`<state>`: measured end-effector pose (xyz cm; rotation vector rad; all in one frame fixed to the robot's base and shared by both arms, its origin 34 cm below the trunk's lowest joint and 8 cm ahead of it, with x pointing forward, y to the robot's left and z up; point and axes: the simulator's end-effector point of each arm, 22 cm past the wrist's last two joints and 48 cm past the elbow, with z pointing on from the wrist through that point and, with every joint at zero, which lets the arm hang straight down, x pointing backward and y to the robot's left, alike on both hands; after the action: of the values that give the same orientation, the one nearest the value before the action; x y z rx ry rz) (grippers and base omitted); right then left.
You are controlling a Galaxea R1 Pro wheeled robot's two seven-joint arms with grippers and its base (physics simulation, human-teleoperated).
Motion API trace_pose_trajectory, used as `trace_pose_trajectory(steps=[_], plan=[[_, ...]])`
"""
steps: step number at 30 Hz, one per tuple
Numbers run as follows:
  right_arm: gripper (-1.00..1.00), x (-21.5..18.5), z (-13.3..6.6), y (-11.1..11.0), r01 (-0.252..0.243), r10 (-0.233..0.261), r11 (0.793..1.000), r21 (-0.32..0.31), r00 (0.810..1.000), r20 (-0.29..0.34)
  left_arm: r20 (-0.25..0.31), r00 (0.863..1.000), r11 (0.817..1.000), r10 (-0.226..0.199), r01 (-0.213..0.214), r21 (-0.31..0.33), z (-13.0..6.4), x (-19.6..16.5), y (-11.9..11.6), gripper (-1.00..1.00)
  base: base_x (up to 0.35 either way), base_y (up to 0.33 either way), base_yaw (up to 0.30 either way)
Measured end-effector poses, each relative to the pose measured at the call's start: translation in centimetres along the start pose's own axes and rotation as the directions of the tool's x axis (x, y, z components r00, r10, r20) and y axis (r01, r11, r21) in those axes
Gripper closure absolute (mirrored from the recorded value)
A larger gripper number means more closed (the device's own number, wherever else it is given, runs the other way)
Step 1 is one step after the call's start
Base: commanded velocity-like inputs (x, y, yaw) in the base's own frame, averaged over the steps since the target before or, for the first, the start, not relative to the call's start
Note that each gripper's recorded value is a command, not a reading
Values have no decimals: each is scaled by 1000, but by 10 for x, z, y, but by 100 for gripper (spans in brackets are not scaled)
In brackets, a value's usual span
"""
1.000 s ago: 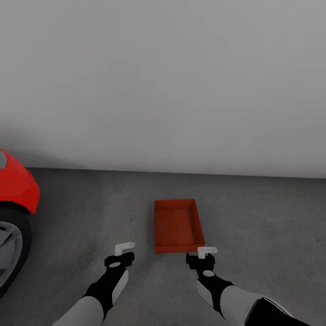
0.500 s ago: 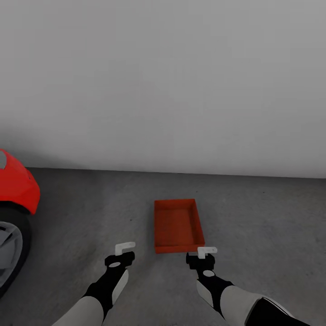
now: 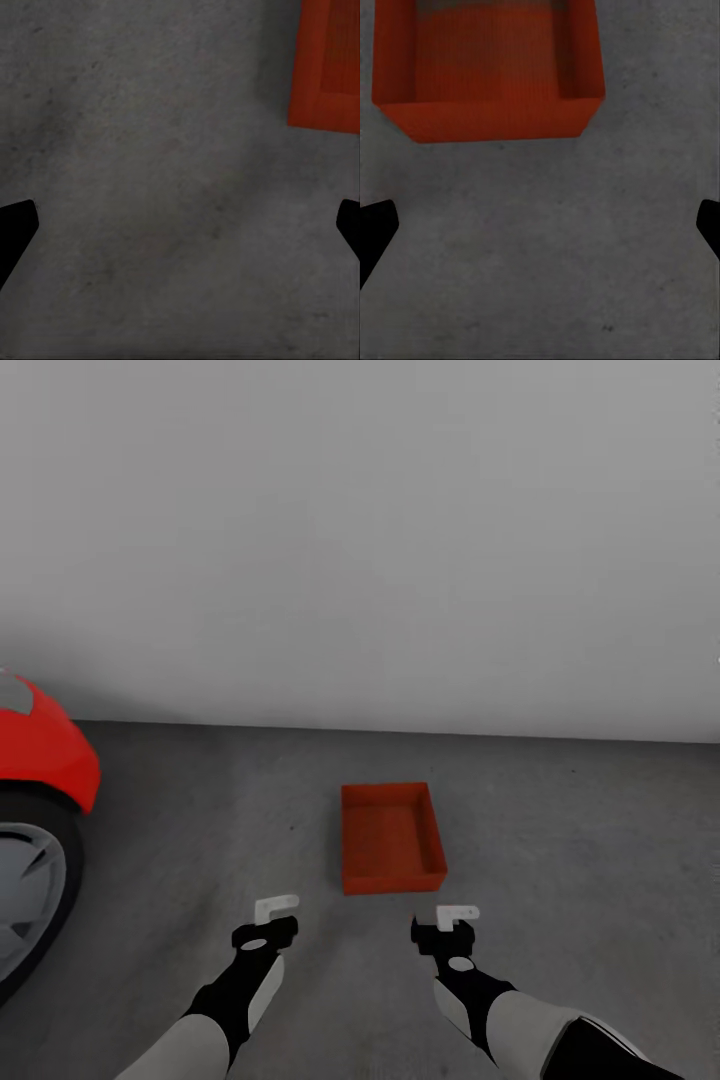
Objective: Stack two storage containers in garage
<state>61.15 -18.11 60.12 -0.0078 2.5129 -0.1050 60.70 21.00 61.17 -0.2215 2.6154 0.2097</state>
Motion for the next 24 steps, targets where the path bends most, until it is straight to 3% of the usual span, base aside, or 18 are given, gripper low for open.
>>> trace_pose_trajectory(steps=[15,23,24], plan=[[-100,0,0,0,-2,2,1000,1,1000,-1,0,1000,1000,1,-1,1,0,0,0,-100,-337,0,0],[-100,1,0,-4,4,-4,1000,8,1000,-3,6,1000,1000,0,0,3,1,-1,3,-100,-65,0,0],[-100,18,3,-49,34,-31,997,66,999,-41,-88,996,998,28,-33,-55,10,42,47,-100,0,0,0]])
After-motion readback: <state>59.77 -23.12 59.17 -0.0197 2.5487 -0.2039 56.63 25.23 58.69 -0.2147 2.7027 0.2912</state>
